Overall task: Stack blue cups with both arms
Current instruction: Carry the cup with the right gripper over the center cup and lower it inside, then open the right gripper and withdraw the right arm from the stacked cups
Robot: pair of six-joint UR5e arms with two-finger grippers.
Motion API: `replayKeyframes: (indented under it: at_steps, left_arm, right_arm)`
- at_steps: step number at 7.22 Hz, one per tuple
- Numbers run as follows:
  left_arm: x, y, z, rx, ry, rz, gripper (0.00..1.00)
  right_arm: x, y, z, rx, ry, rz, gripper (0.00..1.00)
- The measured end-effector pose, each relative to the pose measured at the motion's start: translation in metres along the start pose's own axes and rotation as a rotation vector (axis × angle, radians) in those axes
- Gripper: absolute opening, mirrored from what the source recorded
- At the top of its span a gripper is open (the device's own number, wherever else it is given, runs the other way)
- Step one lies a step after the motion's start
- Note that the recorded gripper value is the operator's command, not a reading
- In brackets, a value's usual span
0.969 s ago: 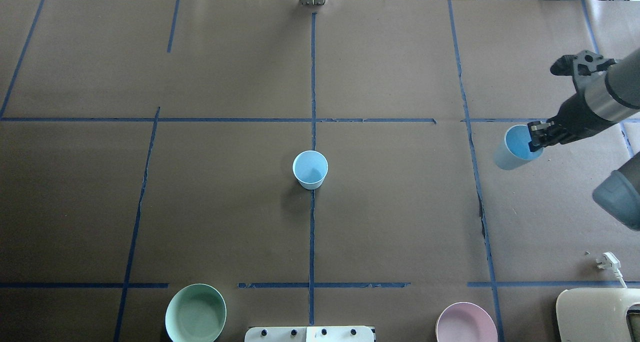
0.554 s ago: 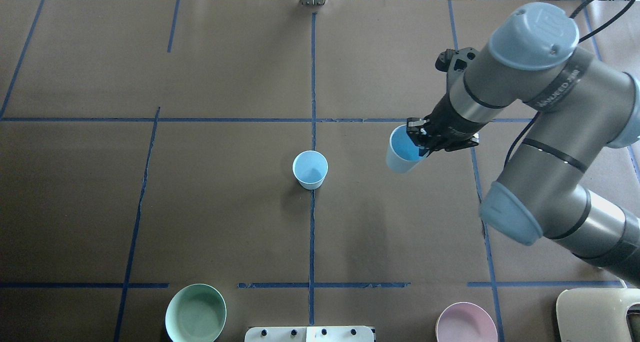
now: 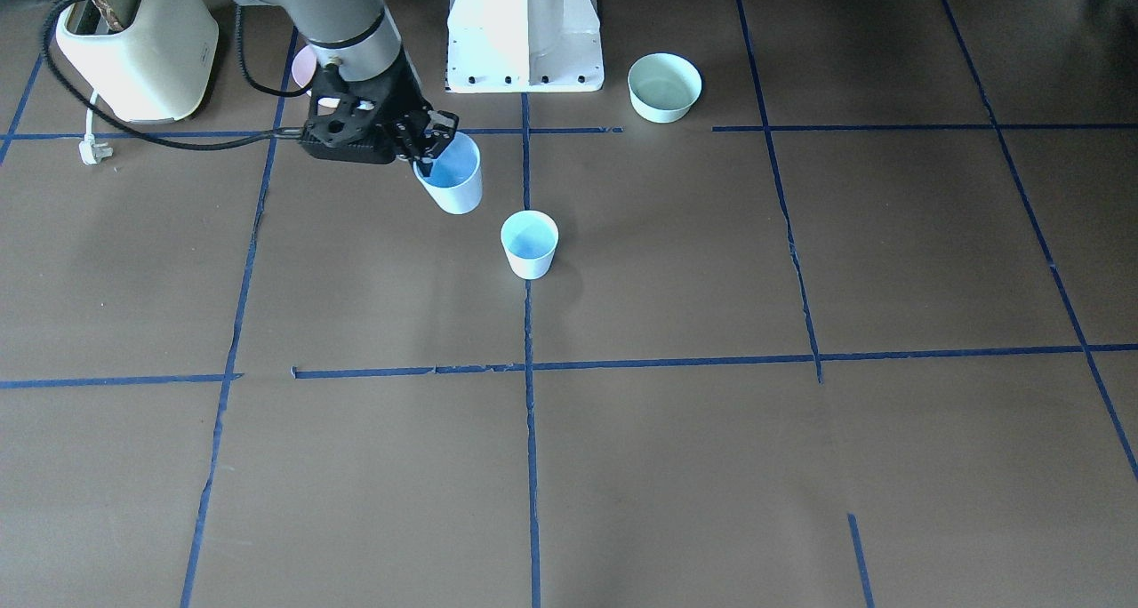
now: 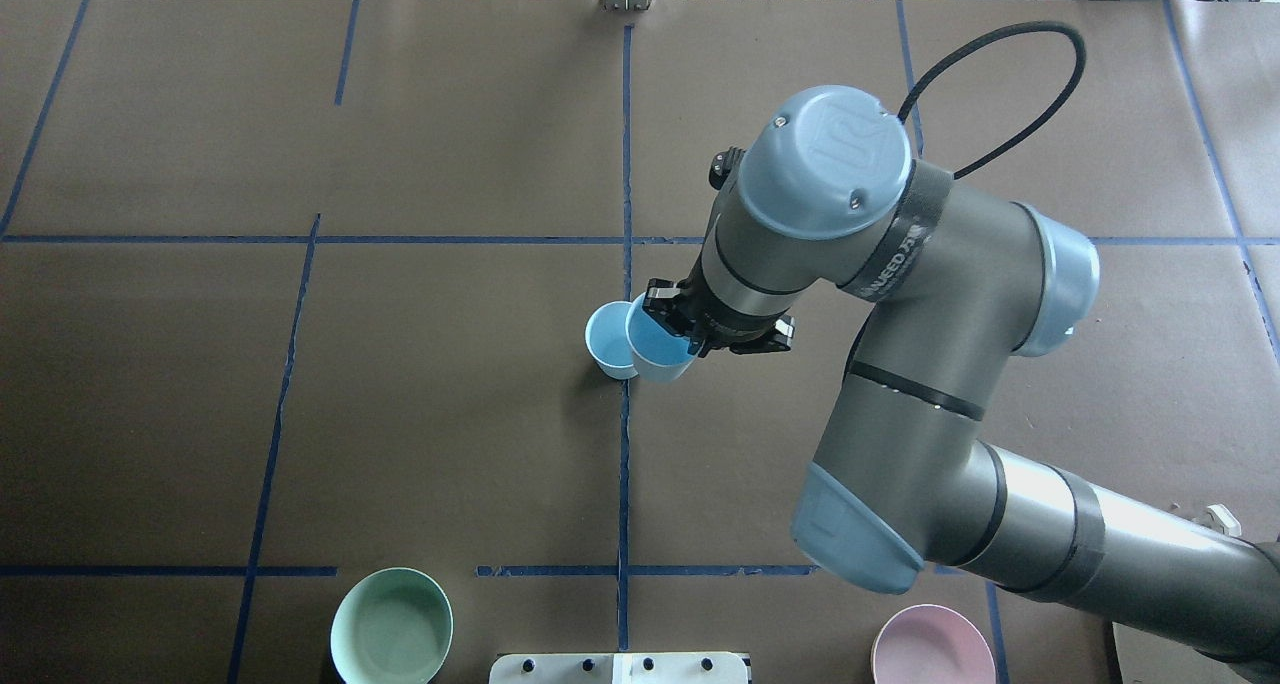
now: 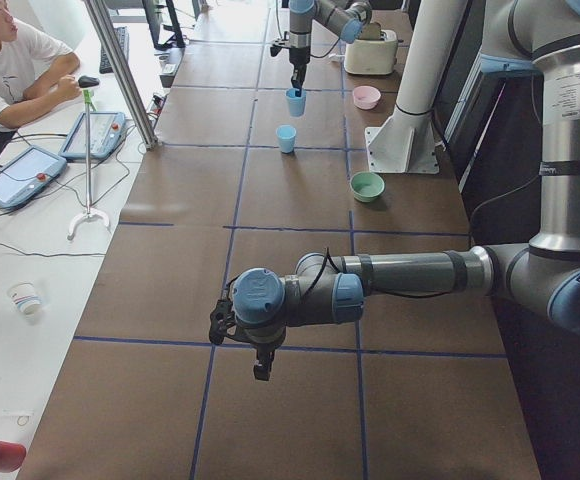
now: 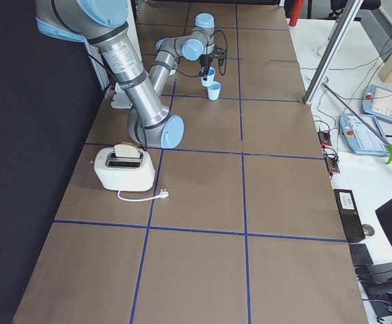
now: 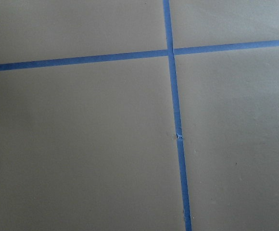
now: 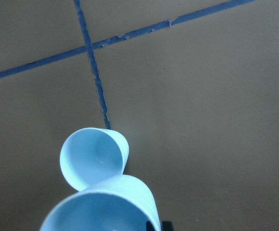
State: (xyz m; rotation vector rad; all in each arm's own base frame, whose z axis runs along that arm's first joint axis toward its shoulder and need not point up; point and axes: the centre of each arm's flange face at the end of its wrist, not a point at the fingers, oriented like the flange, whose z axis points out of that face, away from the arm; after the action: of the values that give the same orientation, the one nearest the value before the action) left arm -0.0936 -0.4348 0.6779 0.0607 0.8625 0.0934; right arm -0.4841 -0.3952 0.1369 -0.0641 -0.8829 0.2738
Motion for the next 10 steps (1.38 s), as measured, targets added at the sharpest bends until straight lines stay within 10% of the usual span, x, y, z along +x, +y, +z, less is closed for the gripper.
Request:
replayKeyframes:
  at_steps: [7, 9, 10]
  left_arm:
    - [0.002, -0.001, -0.002, 0.004, -0.001, 0.003, 1.0]
    - [0.002, -0.001, -0.002, 0.004, -0.001, 0.003, 1.0]
    - [0.003, -0.001, -0.002, 0.005, -0.001, 0.003, 1.0]
  right_arm:
    - [-0.029, -0.011, 0.04, 0.07, 0.008, 0.006, 0.01]
    - [-0.028, -0.013, 0.046, 0.071, 0.019, 0.005, 1.0]
    - [-0.028, -0.013, 0.048, 0.074, 0.021, -0.003, 1.0]
